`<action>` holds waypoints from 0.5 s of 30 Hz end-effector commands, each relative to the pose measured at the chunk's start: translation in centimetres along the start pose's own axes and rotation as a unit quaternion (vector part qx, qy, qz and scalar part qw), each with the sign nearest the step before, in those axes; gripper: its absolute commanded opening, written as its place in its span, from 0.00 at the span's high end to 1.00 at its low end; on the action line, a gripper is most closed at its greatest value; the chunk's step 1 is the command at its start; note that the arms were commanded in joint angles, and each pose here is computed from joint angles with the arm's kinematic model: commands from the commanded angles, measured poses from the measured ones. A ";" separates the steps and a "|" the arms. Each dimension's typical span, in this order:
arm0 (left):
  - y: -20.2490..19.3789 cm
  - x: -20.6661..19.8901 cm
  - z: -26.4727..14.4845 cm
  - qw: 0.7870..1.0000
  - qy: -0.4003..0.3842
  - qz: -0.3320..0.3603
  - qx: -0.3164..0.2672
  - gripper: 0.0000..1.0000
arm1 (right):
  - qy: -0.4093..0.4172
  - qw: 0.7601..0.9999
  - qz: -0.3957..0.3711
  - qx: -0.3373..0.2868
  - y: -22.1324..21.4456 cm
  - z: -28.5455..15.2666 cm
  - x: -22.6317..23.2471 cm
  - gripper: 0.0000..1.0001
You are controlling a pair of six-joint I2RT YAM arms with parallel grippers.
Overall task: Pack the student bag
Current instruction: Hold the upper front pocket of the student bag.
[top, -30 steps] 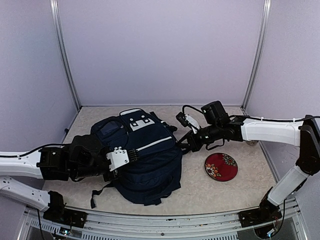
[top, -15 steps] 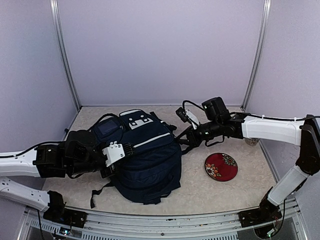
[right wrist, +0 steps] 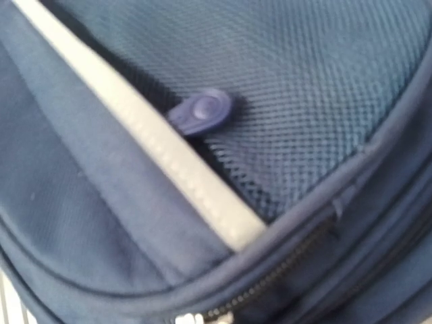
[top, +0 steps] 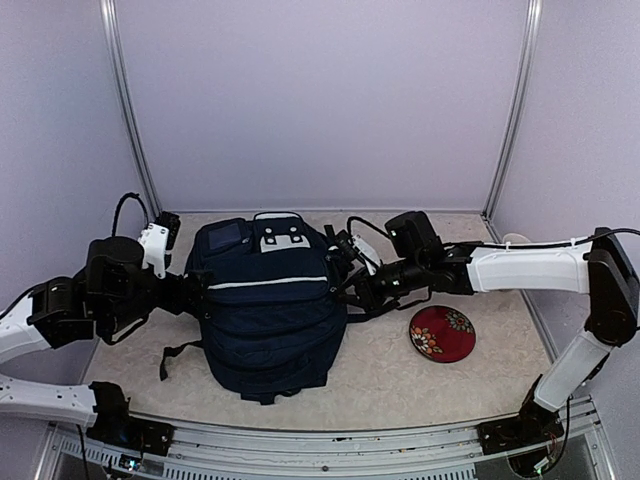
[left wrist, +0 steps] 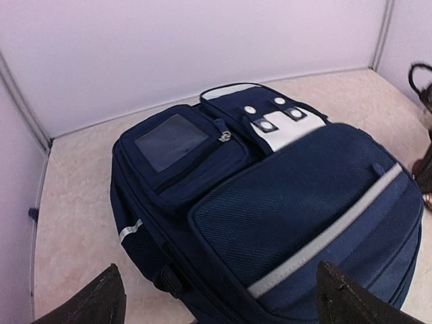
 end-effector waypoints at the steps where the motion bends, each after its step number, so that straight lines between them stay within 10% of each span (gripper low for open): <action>1: -2.0 2.0 0.7 0.987 0.072 -0.138 0.030 0.07 | -0.005 1.000 -0.002 0.005 -0.3 1.1 1.0 1.00; 15: -7.3 6.3 9.3 0.950 0.012 -0.311 -0.002 0.14 | 0.016 1.000 0.011 0.008 -2.9 3.2 10.1 1.00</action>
Point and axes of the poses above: each gripper's point midway between its finger pads, its own z axis out along the fingers, its own x axis along the line the jaws close on, y = z × x, the point moved 7 cm from there along -z, back along the fingers, and after that the axes turned 1 degree about -z, right-handed, at the moved point
